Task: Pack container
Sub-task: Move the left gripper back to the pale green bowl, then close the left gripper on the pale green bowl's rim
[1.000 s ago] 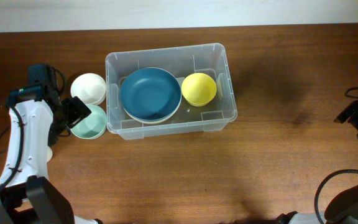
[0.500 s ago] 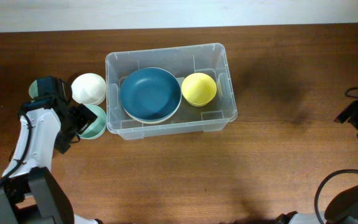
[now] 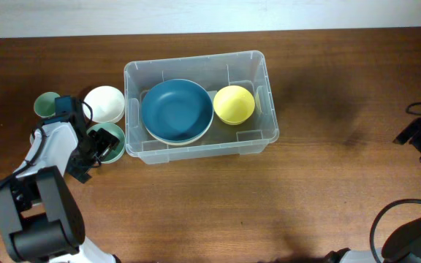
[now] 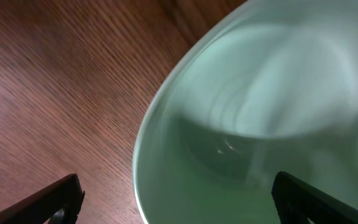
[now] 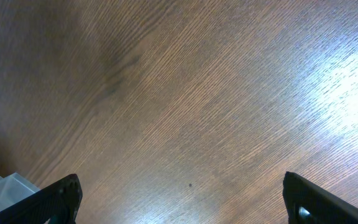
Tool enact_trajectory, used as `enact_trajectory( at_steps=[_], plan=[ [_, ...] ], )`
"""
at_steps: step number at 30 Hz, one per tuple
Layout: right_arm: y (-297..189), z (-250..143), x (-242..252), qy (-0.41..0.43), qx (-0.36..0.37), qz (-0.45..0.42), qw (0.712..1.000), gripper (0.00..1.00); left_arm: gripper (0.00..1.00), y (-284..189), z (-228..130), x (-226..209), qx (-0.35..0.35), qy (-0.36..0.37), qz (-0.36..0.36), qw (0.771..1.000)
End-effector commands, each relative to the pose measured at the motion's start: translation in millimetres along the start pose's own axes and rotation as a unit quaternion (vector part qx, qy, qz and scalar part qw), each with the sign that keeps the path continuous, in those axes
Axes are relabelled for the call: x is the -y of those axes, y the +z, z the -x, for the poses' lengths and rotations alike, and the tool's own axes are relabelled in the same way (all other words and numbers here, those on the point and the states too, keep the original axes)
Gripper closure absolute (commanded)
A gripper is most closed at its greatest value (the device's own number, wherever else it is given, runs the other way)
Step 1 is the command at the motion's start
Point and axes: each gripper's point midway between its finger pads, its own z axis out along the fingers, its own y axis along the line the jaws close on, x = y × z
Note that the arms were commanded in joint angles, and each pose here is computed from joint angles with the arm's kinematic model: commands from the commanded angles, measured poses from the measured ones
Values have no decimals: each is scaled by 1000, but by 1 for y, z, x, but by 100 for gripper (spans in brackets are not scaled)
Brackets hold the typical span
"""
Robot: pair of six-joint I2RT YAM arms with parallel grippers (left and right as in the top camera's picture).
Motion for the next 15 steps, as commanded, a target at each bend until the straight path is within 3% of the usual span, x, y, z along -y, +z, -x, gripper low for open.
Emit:
enact_trajectory(
  at_steps=[1, 6, 11, 15],
  plan=[
    [-5, 0, 0, -2, 8, 2, 1000, 1, 1, 8, -5, -3, -14, -11, 4, 1000],
    [-5, 0, 0, -2, 8, 2, 1000, 1, 11, 8, -5, -2, -14, -11, 4, 1000],
    [-5, 0, 0, -2, 8, 2, 1000, 1, 40, 8, -5, -3, -14, -11, 4, 1000],
    [-5, 0, 0, -2, 8, 2, 1000, 1, 57, 8, -5, -3, -15, -11, 5, 1000]
  ],
)
